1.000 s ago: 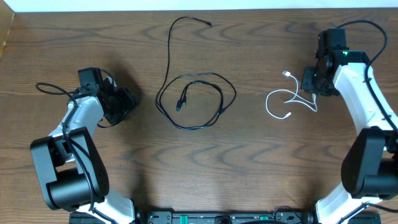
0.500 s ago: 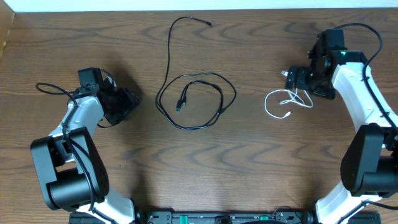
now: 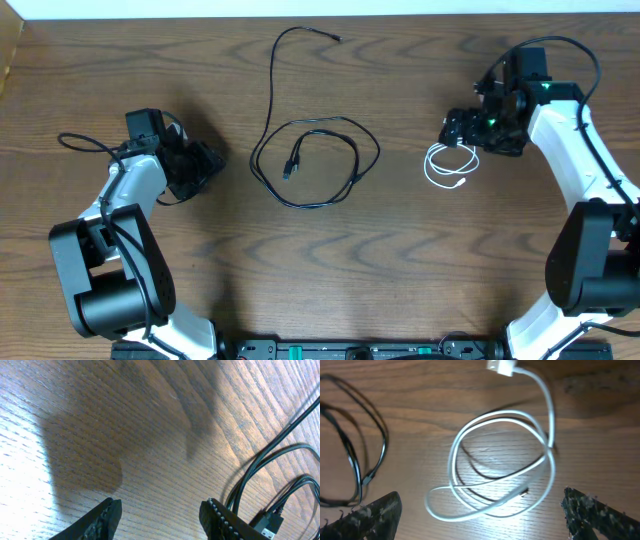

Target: Untangle cables

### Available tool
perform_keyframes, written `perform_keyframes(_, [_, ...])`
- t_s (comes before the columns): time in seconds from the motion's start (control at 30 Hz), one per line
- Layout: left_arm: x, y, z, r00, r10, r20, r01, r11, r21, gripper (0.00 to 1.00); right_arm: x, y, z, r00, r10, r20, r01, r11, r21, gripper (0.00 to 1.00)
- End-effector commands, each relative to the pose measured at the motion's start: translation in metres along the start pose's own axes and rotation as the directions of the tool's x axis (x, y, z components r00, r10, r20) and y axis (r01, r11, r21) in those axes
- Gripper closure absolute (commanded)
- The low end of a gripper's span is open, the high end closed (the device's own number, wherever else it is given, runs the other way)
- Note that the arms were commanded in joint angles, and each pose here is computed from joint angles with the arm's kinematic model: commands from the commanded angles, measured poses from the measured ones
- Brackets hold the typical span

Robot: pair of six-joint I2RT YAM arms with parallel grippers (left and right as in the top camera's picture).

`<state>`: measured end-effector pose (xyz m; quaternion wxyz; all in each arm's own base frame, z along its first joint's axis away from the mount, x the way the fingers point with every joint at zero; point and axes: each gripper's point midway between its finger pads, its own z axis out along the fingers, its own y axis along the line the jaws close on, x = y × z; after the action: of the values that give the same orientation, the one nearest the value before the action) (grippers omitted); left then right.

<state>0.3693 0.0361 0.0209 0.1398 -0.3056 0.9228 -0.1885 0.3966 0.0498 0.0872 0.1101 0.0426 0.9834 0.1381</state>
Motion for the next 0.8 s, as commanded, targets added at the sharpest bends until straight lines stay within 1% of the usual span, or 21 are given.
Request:
perform_keyframes(0.0, [-0.007, -0.004, -0.008, 1.0, -0.003, 0.025, 0.003, 1.0, 0.006, 0.44, 0.006, 0.012, 0.005, 0.997, -0.077, -0.019, 0.077, 0.996, -0.036, 0.01])
perform_keyframes(0.23, [-0.007, -0.004, -0.007, 1.0, -0.003, 0.025, 0.002, 1.0, 0.006, 0.44, 0.008, 0.025, 0.008, 0.992, -0.121, -0.022, 0.12, 0.992, -0.045, 0.01])
perform_keyframes(0.27, [-0.007, -0.004, -0.008, 1.0, -0.003, 0.025, 0.003, 1.0, 0.006, 0.44, 0.008, 0.027, 0.009, 0.992, -0.126, -0.021, 0.125, 0.991, -0.046, 0.04])
perform_keyframes(0.3, [-0.007, -0.004, -0.008, 1.0, -0.003, 0.025, 0.003, 1.0, 0.006, 0.44, 0.008, 0.029, 0.009, 0.991, -0.131, -0.02, 0.13, 0.99, -0.047, 0.12])
perform_keyframes(0.37, [-0.007, -0.004, -0.008, 1.0, -0.003, 0.025, 0.003, 1.0, 0.006, 0.44, 0.008, 0.033, 0.01, 0.99, -0.142, -0.015, 0.141, 0.989, -0.05, 0.32])
perform_keyframes(0.4, [-0.007, -0.004, -0.008, 1.0, -0.003, 0.025, 0.003, 1.0, 0.006, 0.44, 0.008, 0.035, 0.011, 0.989, -0.147, -0.013, 0.147, 0.988, -0.052, 0.37])
perform_keyframes(0.43, [-0.007, -0.004, -0.007, 1.0, -0.003, 0.025, 0.003, 1.0, 0.006, 0.44, 0.007, 0.038, 0.011, 0.988, -0.155, -0.008, 0.155, 0.986, -0.054, 0.4])
perform_keyframes(0.6, [-0.007, -0.004, -0.008, 1.0, -0.003, 0.025, 0.003, 1.0, 0.006, 0.44, 0.004, 0.051, 0.014, 0.982, -0.19, 0.015, 0.191, 0.98, -0.063, 0.4])
perform_keyframes(0.77, [-0.007, -0.004, -0.008, 1.0, -0.003, 0.025, 0.003, 1.0, 0.006, 0.44, 0.001, 0.061, 0.015, 0.976, -0.217, 0.036, 0.219, 0.973, -0.067, 0.34])
